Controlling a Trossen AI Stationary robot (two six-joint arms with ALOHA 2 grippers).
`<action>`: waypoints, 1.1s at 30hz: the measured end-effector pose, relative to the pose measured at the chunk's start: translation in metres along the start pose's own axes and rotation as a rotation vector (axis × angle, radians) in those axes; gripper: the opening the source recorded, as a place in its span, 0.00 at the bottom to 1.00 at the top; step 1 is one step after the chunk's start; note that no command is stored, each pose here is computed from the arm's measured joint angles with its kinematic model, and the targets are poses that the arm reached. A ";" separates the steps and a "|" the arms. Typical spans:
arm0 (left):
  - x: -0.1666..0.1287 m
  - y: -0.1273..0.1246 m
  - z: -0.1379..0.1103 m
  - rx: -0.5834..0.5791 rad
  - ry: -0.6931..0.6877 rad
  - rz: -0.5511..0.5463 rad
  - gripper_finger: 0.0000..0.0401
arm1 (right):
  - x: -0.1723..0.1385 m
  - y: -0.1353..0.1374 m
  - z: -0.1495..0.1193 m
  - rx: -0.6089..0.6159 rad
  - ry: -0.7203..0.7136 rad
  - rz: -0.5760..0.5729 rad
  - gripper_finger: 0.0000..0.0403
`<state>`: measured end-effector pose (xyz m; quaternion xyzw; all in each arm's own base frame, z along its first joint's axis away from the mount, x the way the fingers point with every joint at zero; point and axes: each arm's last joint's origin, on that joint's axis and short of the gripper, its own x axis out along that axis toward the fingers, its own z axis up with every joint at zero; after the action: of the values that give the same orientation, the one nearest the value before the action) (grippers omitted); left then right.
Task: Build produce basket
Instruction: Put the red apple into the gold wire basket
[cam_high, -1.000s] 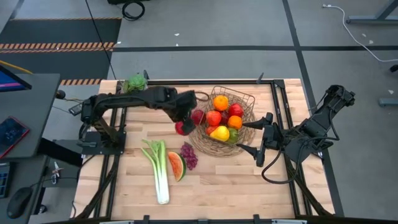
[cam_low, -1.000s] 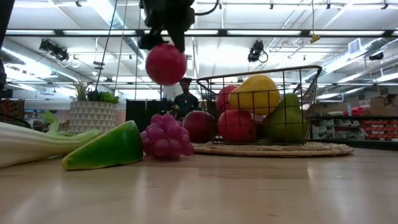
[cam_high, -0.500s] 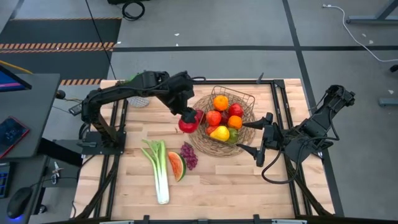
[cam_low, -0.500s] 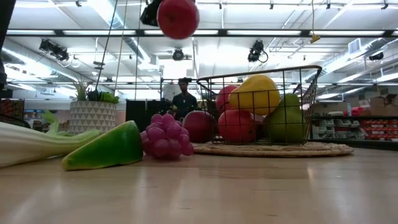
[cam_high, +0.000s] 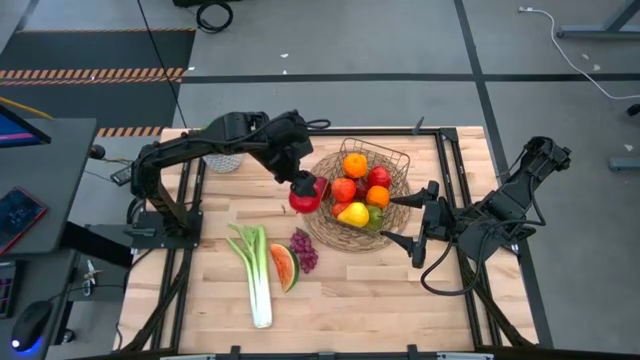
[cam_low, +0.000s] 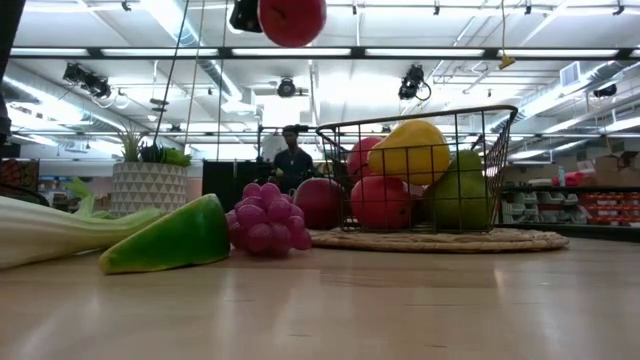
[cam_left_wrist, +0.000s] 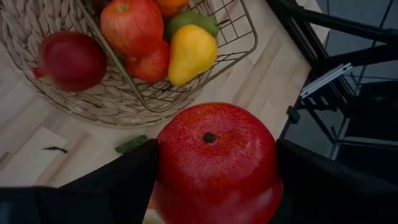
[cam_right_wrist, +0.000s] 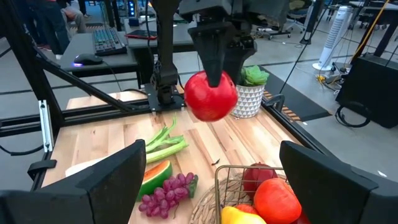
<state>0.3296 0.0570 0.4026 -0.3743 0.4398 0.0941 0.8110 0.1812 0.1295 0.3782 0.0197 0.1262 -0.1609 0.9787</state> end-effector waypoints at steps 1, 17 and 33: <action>0.000 0.000 0.000 0.004 0.000 0.000 0.78 | 0.000 0.000 0.000 0.000 0.000 0.000 0.93; 0.018 -0.020 0.018 0.365 -0.223 -0.012 0.78 | 0.000 0.000 0.000 0.001 -0.001 0.000 0.93; 0.047 -0.071 -0.028 1.287 -0.137 -0.050 0.78 | 0.001 -0.001 0.000 -0.010 0.000 -0.007 0.93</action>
<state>0.3734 -0.0200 0.3939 0.1834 0.3468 -0.1837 0.9013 0.1820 0.1282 0.3782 0.0144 0.1269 -0.1639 0.9782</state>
